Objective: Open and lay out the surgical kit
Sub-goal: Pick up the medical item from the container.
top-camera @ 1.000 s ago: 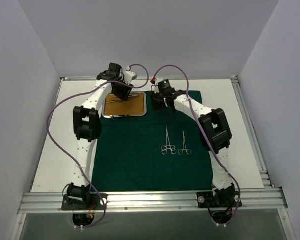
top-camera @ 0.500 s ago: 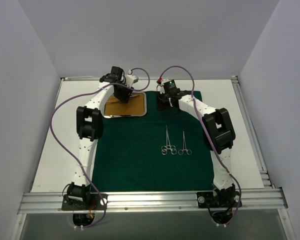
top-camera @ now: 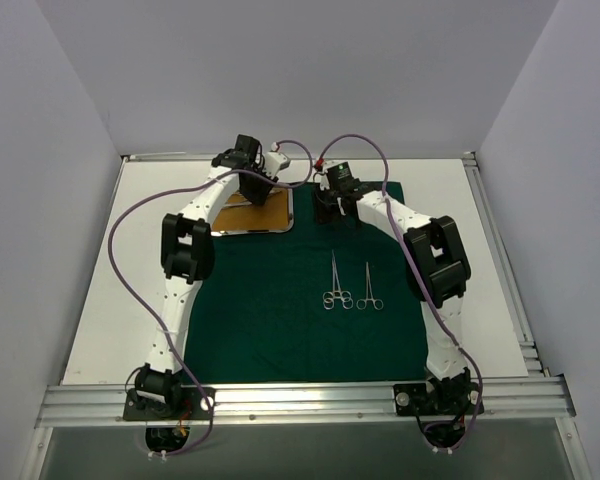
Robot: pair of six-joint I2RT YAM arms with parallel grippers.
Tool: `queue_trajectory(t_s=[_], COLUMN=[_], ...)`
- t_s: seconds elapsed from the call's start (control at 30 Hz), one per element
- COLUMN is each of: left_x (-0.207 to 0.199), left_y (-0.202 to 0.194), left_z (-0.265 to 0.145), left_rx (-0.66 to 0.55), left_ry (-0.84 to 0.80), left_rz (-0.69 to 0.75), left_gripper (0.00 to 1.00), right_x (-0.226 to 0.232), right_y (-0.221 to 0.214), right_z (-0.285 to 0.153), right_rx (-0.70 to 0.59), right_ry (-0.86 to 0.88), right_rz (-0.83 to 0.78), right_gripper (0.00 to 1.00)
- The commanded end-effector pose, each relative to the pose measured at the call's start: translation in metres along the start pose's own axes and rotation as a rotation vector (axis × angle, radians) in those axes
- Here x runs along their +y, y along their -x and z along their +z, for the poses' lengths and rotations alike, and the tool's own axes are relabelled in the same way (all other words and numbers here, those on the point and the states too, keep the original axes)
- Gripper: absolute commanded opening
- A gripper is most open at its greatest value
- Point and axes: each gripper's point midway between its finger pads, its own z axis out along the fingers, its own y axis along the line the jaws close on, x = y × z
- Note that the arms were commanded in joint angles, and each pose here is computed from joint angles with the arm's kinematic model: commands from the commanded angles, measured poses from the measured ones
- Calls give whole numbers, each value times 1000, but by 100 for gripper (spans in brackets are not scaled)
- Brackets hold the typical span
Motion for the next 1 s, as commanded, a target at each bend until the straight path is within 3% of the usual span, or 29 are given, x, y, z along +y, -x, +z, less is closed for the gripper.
queue_trajectory(t_s=[0.0, 0.17, 0.3, 0.43, 0.8, 0.97], left_x=[7, 10, 12, 9, -3, -36], left_y=[12, -2, 1, 14, 65, 76], left_z=[6, 16, 12, 0, -82, -127], left_rx=[-35, 7, 2, -20, -134, -160], left_ry=[31, 44, 59, 64, 54, -39], left_rz=[24, 17, 15, 59, 200, 371], left_gripper=[36, 31, 8, 3, 2, 2], right_x=[6, 1, 0, 0, -17, -38], right_y=[20, 20, 20, 22, 67, 72], right_z=[-25, -29, -30, -33, -82, -108], right_rx=[-53, -56, -58, -60, -153, -158], right_ry=[20, 11, 9, 11, 35, 20], right_rz=[1, 6, 9, 12, 64, 80], right_gripper=[29, 29, 29, 29, 30, 30])
